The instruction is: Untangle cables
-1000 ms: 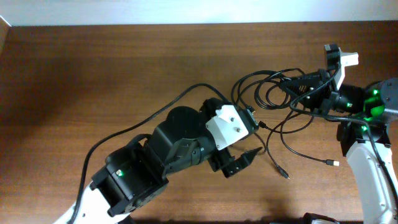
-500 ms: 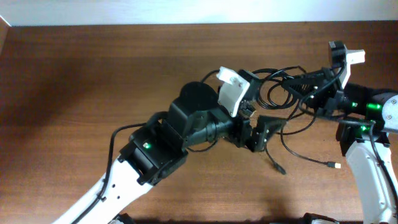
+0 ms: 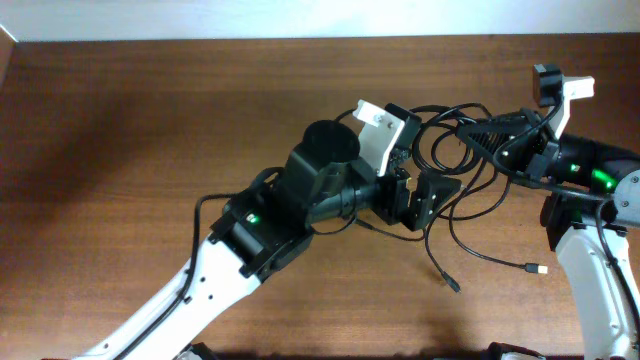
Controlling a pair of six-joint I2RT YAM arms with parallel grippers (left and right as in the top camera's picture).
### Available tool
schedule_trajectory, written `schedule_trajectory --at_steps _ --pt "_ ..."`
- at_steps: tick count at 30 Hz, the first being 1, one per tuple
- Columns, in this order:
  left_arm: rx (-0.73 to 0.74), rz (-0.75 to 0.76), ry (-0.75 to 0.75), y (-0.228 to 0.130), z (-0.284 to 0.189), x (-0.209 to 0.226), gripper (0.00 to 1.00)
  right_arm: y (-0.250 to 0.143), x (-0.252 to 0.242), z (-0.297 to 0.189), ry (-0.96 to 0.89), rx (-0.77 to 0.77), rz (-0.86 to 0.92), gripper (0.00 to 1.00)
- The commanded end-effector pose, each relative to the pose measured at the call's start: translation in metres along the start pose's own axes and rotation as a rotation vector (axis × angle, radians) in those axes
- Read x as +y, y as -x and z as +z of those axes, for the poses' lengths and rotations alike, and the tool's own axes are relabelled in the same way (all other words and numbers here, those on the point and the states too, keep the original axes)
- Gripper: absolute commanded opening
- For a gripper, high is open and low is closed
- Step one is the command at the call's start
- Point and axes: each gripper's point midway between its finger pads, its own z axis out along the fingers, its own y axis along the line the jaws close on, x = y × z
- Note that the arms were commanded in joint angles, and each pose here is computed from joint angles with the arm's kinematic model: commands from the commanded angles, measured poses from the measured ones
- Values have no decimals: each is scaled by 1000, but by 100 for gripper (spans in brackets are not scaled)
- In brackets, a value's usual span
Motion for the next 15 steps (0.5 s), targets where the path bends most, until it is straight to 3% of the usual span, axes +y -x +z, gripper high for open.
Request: schedule_trajectory --at_steps 1,3,4,5,6,7,11,15 --pt "-51 -4 -22 14 7 -2 99 7 5 1 0 -25 -11 4" --pt "-80 17 -70 22 6 -12 99 7 5 1 0 -25 -11 4" --pt "-78 16 -70 22 6 -12 95 6 5 1 0 -23 -11 4" --pt "-79 16 -70 22 6 -12 77 6 5 1 0 -22 -12 4" --pt "-79 17 -71 22 6 -12 52 6 6 1 1 -22 -13 4" --pt "-79 17 -71 22 6 -12 40 6 6 1 1 -22 -13 4" --pt "-78 17 -72 21 6 -13 24 6 6 1 1 -22 -13 4" --pt "-72 15 -69 20 9 -11 24 6 6 1 1 -22 -13 4"
